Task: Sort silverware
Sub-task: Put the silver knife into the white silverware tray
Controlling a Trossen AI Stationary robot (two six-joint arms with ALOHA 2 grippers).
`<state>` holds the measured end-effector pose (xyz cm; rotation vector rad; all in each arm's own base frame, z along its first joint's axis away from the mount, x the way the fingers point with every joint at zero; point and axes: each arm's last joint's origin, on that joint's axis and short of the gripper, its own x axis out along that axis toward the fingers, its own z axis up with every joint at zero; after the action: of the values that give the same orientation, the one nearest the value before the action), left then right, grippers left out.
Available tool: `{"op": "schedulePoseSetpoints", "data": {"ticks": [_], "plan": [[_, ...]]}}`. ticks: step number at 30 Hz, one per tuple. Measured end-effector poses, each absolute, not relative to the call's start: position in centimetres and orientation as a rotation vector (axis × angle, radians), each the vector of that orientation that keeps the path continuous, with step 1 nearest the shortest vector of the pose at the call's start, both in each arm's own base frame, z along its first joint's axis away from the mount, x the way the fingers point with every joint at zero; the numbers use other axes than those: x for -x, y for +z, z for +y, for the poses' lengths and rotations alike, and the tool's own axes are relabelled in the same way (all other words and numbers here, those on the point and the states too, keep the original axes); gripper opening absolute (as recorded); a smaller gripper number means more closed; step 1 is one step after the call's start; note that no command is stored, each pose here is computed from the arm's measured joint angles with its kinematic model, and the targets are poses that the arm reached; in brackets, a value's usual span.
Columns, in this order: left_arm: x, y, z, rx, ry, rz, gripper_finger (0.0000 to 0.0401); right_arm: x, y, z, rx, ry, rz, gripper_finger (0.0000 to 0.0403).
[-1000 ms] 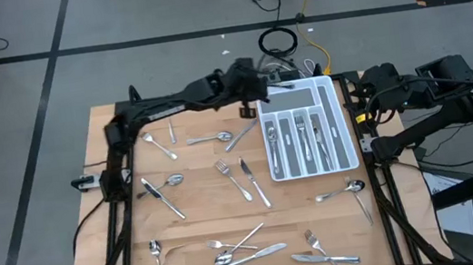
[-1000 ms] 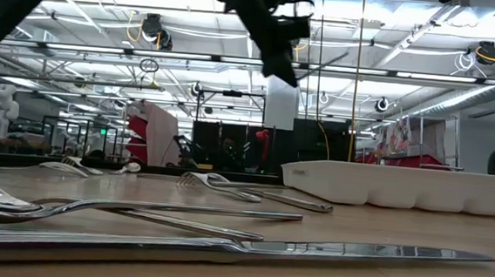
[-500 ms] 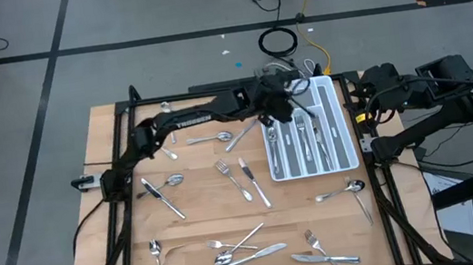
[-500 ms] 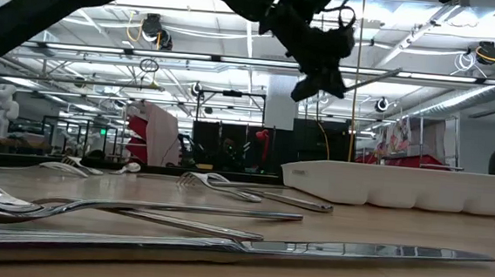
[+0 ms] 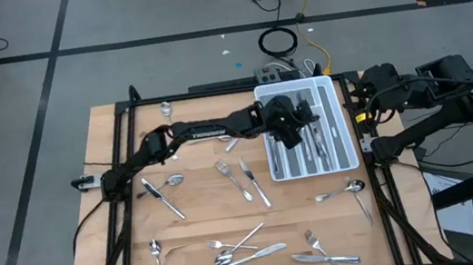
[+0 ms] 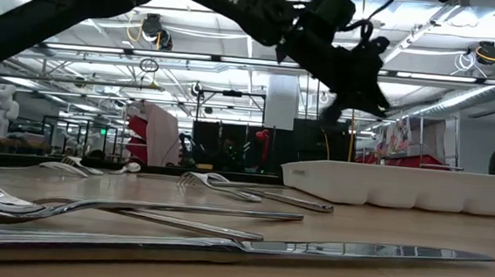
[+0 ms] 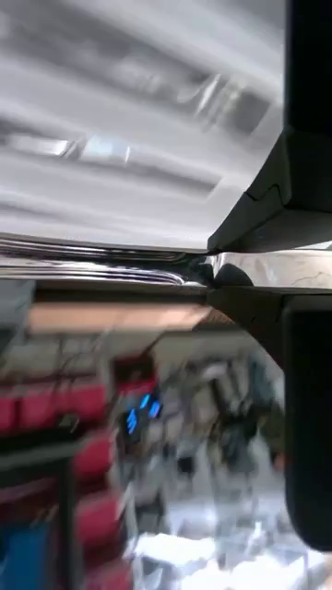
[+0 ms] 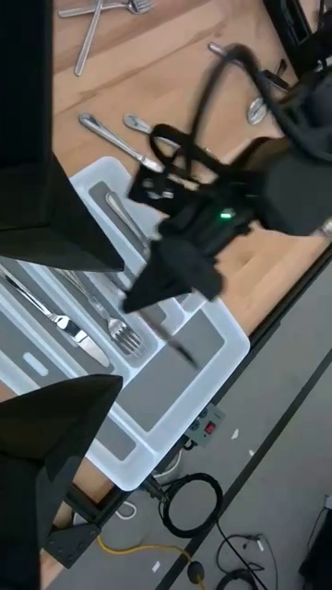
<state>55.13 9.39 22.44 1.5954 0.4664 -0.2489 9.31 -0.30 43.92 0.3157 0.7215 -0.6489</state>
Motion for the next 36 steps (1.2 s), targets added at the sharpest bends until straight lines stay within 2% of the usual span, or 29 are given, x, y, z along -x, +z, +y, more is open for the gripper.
{"op": "schedulePoseSetpoints", "data": {"ticks": [7, 14, 22, 36], "plan": [[-56.6, 20.1, 9.0, -1.623, -0.242, 0.338, 0.0042, -9.5, 44.1, -0.3, -0.324, -0.645, 0.697, 0.0185], [-57.6, 17.4, 9.1, -1.631, -0.288, 0.363, 0.0042, -9.5, 44.1, -0.3, -0.312, -0.660, 0.689, 0.0185], [-57.9, 15.9, 9.5, -1.676, -0.345, 0.337, 0.0042, -9.7, 44.3, -0.3, -0.315, -0.650, 0.666, 0.0185], [-58.5, 14.2, 9.6, -1.604, -0.299, 0.304, 0.0042, -10.3, 44.8, -0.2, -0.286, -0.609, 0.612, 0.0185]]}}
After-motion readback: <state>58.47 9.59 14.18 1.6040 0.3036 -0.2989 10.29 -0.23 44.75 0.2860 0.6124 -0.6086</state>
